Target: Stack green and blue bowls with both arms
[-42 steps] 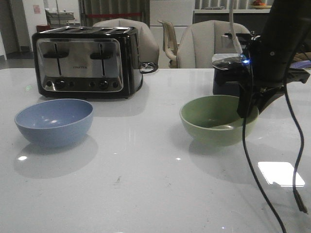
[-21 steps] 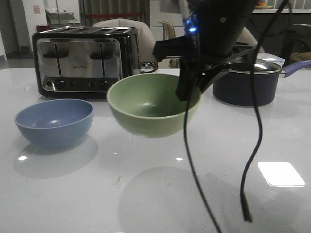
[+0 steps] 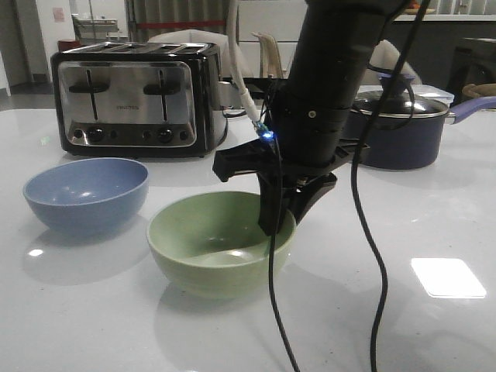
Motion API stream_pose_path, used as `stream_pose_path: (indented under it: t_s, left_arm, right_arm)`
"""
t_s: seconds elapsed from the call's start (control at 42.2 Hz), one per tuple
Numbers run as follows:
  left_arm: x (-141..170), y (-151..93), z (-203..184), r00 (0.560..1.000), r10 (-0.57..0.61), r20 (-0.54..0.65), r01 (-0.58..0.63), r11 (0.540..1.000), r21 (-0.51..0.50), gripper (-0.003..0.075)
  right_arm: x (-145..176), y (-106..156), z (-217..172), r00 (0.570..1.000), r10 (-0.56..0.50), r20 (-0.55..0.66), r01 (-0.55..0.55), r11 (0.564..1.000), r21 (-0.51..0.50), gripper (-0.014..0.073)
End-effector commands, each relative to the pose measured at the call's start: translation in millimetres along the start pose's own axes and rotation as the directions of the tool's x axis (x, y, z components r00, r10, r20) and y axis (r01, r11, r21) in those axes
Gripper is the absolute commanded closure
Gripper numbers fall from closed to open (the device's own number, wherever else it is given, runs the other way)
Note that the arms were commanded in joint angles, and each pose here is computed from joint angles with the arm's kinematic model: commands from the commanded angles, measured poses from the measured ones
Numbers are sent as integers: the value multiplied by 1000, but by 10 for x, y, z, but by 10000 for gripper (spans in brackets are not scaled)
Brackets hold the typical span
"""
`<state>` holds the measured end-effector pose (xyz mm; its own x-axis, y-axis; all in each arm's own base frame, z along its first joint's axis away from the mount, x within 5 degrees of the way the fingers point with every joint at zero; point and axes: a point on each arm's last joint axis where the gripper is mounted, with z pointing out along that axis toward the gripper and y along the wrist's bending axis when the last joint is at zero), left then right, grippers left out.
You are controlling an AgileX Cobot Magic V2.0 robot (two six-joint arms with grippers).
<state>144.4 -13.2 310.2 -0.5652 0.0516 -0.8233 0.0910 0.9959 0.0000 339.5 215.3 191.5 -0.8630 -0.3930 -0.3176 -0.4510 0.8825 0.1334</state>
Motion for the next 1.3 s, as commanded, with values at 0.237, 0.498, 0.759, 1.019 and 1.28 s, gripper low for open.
stream_pose_path:
  t_s: [0.237, 0.498, 0.759, 1.019, 1.28]
  left_arm:
    - [-173, -6, -70, 993, 2, 114, -2, 1000, 4, 242]
    - [-173, -6, -70, 993, 2, 114, -2, 1000, 4, 242]
    - [-173, -6, -70, 993, 2, 114, -2, 1000, 4, 242]
    - [-173, -6, -70, 993, 2, 114, -2, 1000, 4, 242]
    - [-257, -135, 55, 994, 100, 53, -103, 993, 64, 242]
  right_arm:
    - [-123, 48, -654, 981, -68, 182, 64, 998, 28, 111]
    - [143, 89, -1566, 913, -111, 392, 96, 994, 57, 111]
    - [817, 37, -1983, 877, -141, 460, 112, 990, 89, 111]
    - [1493, -38, -2009, 860, -146, 489, 114, 989, 96, 111]
    - [1830, -71, -2053, 821, -148, 551, 114, 989, 96, 111]
